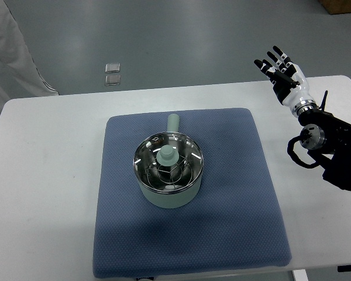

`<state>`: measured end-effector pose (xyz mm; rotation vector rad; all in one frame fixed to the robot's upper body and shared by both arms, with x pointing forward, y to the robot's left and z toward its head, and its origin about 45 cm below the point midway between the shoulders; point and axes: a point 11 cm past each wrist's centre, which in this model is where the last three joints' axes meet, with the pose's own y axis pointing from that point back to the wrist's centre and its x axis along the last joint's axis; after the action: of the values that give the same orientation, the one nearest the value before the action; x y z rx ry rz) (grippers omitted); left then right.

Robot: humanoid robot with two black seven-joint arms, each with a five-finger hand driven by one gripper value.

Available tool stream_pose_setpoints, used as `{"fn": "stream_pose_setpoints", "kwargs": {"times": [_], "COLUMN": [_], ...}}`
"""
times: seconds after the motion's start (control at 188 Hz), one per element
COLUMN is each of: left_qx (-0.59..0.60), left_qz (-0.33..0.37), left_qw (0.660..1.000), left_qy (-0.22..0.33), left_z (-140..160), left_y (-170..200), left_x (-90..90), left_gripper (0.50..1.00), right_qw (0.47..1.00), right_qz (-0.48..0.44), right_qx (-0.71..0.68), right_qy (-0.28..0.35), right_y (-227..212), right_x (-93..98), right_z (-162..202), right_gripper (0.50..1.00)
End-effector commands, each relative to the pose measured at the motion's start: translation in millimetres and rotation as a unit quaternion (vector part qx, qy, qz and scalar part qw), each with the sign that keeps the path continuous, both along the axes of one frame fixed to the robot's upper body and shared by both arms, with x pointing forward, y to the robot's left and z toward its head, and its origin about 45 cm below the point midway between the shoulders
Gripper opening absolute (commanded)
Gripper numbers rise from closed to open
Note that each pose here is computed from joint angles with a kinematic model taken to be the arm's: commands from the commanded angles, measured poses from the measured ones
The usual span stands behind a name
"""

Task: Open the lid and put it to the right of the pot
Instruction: 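Swing the right hand over the pot toward the glass lid knob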

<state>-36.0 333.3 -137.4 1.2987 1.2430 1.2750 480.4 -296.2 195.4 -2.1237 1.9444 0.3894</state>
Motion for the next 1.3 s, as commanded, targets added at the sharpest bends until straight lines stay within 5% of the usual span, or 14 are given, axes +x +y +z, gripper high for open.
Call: {"fn": "stream_pose_setpoints", "kwargs": {"times": [0.0, 0.378, 0.586, 0.65, 0.655, 0.863, 0.986, 1.039, 1.06, 1.295], "left_qx": [0.000, 0.001, 0.000, 0.000, 0.001, 0.000, 0.000, 0.000, 0.001, 0.000], "left_qz": [0.000, 0.000, 0.000, 0.000, 0.000, 0.000, 0.000, 0.000, 0.000, 0.000], "left_qw": [1.000, 1.000, 1.000, 1.000, 1.000, 1.000, 1.000, 1.000, 1.000, 1.000], "left_qy": [0.000, 0.000, 0.000, 0.000, 0.000, 0.000, 0.000, 0.000, 0.000, 0.000], "left_z": [0, 0, 0, 0, 0, 0, 0, 0, 0, 0], "left_y": [0, 0, 0, 0, 0, 0, 0, 0, 0, 0], "left_x": [-0.2, -0.2, -0.2, -0.2, -0.2, -0.2, -0.2, -0.2, -0.2, -0.2], "left_gripper": [1.000, 1.000, 1.000, 1.000, 1.000, 1.000, 1.000, 1.000, 1.000, 1.000], "right_qw": [0.999, 0.930, 0.782, 0.775, 0.735, 0.578, 0.482, 0.482, 0.433, 0.330], "right_qz": [0.022, 0.201, 0.386, 0.394, 0.430, 0.534, 0.572, 0.573, 0.584, 0.595], "right_qx": [-0.037, -0.282, -0.429, -0.433, -0.454, -0.533, -0.582, -0.582, -0.607, -0.659], "right_qy": [-0.013, -0.120, -0.235, -0.241, -0.264, -0.311, -0.317, -0.317, -0.321, -0.322], "right_y": [2, 34, 102, 106, 122, 180, 212, 212, 229, 249], "right_x": [2.3, 4.7, -15.7, -17.1, -23.9, -55.0, -71.4, -71.4, -77.6, -86.4], "right_z": [9, 71, 141, 145, 160, 194, 186, 186, 181, 145], "right_gripper": [0.930, 0.930, 0.928, 0.928, 0.928, 0.928, 0.928, 0.928, 0.928, 0.917]}}
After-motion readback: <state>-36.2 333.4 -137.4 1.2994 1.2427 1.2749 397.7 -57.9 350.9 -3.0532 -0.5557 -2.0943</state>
